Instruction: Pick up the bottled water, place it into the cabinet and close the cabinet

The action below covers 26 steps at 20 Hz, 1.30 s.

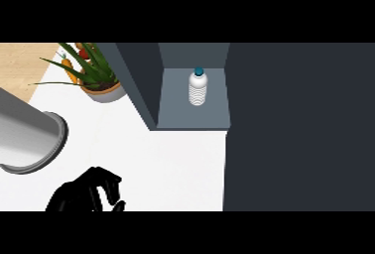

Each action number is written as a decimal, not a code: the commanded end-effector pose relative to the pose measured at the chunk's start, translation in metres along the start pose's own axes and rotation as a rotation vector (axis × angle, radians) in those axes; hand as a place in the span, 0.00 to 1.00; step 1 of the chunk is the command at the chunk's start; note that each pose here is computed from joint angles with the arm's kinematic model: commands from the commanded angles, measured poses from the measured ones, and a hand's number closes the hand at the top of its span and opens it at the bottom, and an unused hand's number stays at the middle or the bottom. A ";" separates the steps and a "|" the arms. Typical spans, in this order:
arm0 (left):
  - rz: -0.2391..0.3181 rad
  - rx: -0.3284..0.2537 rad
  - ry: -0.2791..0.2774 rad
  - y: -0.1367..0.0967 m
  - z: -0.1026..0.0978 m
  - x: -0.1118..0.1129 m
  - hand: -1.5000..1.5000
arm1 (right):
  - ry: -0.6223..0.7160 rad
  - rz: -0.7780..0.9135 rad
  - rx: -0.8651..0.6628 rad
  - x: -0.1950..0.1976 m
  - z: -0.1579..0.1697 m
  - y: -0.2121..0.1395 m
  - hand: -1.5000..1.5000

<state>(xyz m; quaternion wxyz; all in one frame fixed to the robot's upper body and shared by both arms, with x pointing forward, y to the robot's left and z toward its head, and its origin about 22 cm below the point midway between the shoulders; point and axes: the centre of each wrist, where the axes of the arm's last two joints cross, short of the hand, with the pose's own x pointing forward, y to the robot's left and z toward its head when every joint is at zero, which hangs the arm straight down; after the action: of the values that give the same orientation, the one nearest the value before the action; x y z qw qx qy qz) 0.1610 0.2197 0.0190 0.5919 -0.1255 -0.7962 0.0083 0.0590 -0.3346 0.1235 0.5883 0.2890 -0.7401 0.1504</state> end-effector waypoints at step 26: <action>-0.021 0.059 -0.009 0.087 0.028 0.078 0.00 | 0.052 0.202 0.512 0.032 -0.079 0.050 1.00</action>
<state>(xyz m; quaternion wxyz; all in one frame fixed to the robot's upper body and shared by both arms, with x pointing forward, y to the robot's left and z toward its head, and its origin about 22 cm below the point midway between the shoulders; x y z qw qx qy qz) 0.1317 0.3170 0.0638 0.5917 -0.0996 -0.7995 0.0273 0.1076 -0.2826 0.1236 0.5372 0.4315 -0.6692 0.2781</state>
